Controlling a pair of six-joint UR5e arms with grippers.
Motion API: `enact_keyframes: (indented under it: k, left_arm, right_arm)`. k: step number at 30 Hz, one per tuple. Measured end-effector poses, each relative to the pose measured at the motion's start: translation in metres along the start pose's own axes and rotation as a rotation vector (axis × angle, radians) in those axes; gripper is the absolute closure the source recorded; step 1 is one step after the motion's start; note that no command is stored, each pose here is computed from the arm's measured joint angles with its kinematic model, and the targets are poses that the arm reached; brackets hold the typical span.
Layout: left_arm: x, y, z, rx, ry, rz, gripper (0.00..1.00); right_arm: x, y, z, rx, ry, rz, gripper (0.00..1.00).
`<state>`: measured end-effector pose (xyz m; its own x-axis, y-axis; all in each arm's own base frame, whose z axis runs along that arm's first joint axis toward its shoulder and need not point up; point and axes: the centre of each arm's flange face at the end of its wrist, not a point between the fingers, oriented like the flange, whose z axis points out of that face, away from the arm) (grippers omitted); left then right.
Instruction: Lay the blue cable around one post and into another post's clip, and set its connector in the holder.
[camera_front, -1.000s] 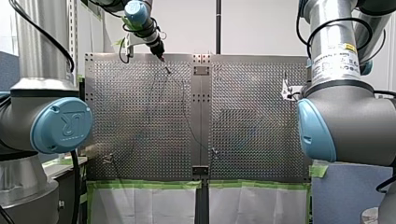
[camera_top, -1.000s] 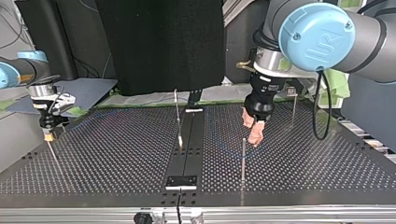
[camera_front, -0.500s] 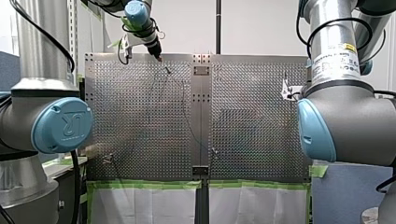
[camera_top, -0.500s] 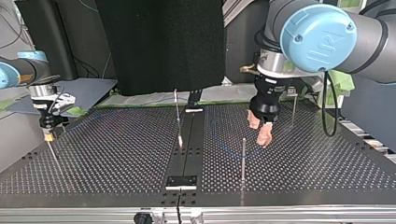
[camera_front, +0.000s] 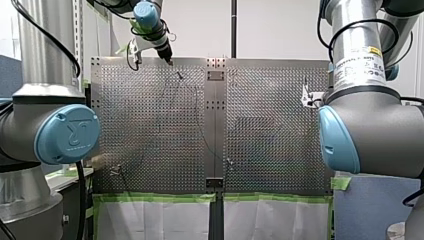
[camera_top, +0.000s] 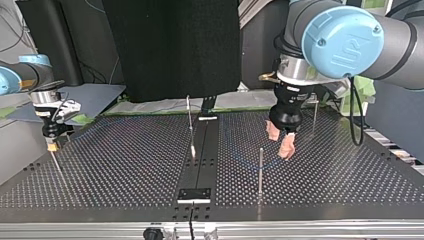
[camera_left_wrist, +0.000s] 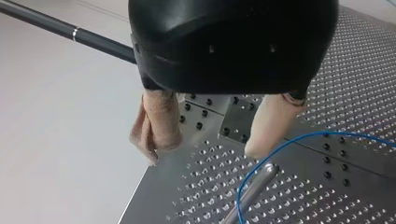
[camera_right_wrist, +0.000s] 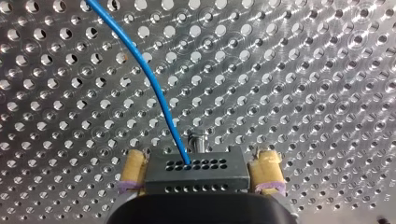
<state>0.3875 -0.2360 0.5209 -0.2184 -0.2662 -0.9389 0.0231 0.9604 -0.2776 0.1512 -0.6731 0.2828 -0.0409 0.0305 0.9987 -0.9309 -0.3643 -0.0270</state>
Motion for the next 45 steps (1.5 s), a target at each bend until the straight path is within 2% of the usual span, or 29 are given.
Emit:
enact_keyframes:
  k: [9,17,25,45]
  left_arm:
    - [0.001,0.004,0.002,-0.015,-0.002,-0.025,0.0]
    - [0.015,0.013,0.006,-0.033,0.013,-0.028,0.0]
    - [0.017,0.017,0.009,-0.041,0.012,-0.02,0.0]
    - [0.016,0.017,0.01,-0.034,0.014,-0.015,0.0]
  right_arm:
    - [0.0,0.0,0.0,0.0,0.0,0.0,0.0]
    - [0.0,0.0,0.0,0.0,0.0,0.0,0.0]
    - [0.0,0.0,0.0,0.0,0.0,0.0,0.0]
    - [0.0,0.0,0.0,0.0,0.0,0.0,0.0]
